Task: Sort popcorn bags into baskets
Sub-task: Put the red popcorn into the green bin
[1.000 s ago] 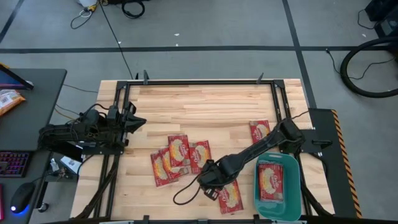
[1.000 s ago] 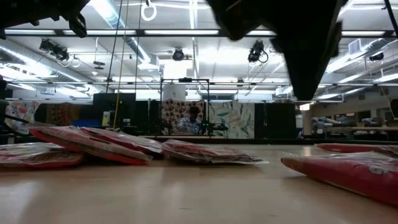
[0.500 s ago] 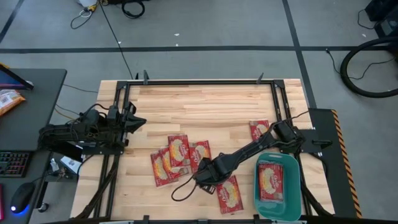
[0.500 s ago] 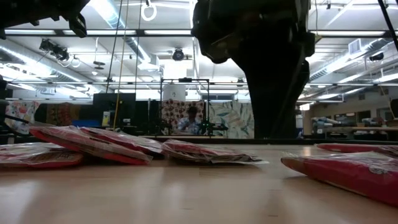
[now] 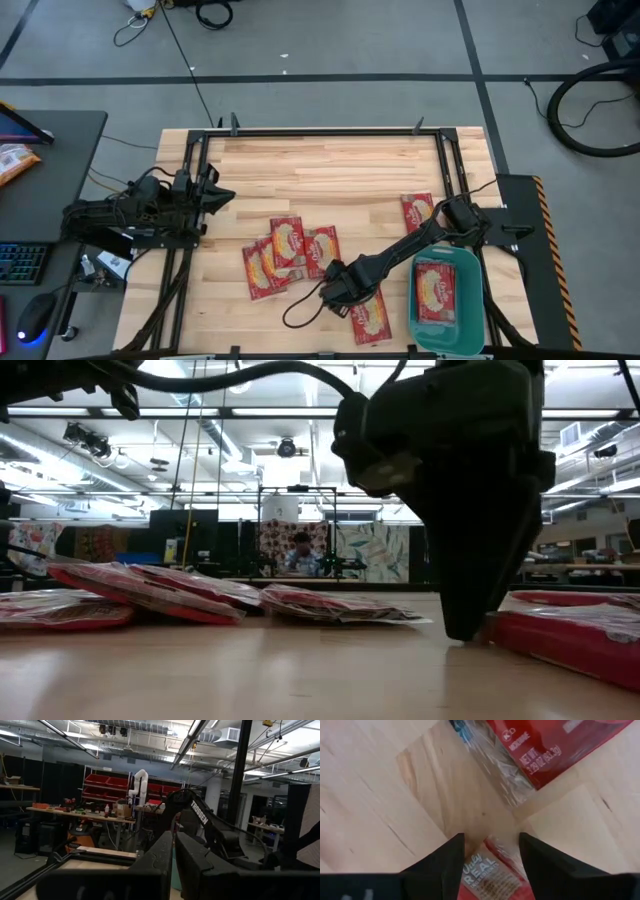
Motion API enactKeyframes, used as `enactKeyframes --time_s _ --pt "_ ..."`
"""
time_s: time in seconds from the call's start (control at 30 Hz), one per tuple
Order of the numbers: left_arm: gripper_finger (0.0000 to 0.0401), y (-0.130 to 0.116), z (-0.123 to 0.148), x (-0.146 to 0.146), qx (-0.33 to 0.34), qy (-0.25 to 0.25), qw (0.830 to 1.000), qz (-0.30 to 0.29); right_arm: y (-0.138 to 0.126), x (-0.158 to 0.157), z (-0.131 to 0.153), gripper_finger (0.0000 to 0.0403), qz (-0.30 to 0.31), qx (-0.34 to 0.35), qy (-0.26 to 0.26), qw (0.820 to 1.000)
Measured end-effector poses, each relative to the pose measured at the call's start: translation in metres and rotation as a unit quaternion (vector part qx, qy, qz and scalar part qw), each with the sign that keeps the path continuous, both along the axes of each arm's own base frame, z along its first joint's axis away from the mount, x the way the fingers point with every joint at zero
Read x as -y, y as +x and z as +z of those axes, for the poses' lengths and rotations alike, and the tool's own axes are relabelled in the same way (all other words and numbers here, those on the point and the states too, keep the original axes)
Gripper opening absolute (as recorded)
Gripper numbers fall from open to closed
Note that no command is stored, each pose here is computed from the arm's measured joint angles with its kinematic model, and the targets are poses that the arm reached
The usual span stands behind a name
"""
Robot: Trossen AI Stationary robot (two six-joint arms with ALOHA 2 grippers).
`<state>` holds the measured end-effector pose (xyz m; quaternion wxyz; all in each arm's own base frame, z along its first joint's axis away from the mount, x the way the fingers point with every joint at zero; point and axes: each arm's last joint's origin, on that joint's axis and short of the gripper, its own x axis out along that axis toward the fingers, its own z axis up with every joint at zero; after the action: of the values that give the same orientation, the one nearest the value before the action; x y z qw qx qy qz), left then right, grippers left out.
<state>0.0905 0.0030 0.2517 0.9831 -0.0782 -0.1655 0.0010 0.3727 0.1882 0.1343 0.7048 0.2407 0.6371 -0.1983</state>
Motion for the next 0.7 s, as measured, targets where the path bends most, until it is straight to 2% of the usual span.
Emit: enactKeyframes --time_s 0.13,0.4,0.57,0.7 --pt "0.0027 0.000 0.000 0.000 0.001 0.000 1.000 0.000 -0.005 -0.001 -0.004 0.0160 0.015 -0.009 -0.014 1.000" --pt "0.0027 0.000 0.000 0.000 0.000 0.000 1.000 0.000 -0.008 -0.001 -0.007 0.0020 0.049 -0.018 -0.036 0.998" --pt "0.0027 0.000 0.000 0.000 0.000 0.000 1.000 0.000 -0.010 0.001 0.001 0.0008 0.046 -0.006 -0.050 0.998" --pt "0.0027 0.000 0.000 0.000 0.000 0.000 1.000 0.000 -0.017 0.009 0.018 0.0005 0.037 -0.001 -0.082 0.996"
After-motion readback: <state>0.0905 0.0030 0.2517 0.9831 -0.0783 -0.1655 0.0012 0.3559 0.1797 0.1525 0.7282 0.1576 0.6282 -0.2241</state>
